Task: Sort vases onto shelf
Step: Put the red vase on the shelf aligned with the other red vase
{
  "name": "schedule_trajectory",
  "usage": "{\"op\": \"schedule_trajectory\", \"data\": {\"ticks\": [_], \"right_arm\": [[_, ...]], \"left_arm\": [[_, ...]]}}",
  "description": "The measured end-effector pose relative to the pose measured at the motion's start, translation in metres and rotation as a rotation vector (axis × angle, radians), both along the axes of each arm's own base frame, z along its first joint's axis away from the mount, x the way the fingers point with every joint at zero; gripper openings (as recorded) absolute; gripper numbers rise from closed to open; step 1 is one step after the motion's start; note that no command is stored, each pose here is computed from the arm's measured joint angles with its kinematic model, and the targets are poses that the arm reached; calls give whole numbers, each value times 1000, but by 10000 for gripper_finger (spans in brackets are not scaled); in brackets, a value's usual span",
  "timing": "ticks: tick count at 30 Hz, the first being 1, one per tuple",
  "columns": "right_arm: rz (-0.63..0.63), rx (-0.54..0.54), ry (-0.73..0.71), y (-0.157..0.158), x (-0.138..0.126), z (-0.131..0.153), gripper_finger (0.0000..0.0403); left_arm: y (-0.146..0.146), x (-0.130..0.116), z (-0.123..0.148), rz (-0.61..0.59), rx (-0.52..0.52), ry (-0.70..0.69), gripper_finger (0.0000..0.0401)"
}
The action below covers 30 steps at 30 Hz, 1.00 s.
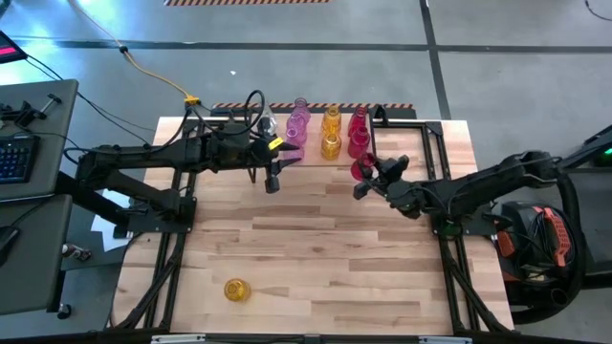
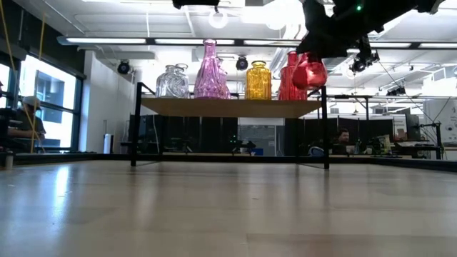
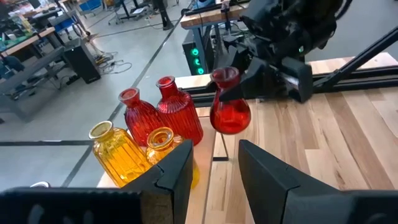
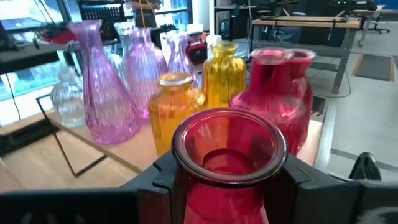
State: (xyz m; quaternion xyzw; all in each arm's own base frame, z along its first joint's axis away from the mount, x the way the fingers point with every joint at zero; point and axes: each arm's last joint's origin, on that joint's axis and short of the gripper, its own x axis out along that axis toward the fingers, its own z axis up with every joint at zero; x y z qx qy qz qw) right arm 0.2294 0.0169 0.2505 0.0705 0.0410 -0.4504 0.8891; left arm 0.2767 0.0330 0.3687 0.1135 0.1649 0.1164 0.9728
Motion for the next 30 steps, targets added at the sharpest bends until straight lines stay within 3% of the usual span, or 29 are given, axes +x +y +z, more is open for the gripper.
{"op": "schedule_trajectory", "data": {"ticks": [15,30], "right_arm": [[-112,-20,-16,-2,11,-11,130],[-111,11,-19,-19,13,-12,130]], "left_arm": [[5,-1,0,22,-9,-2,120],[7,-1,0,28,-8,-2,120]]}}
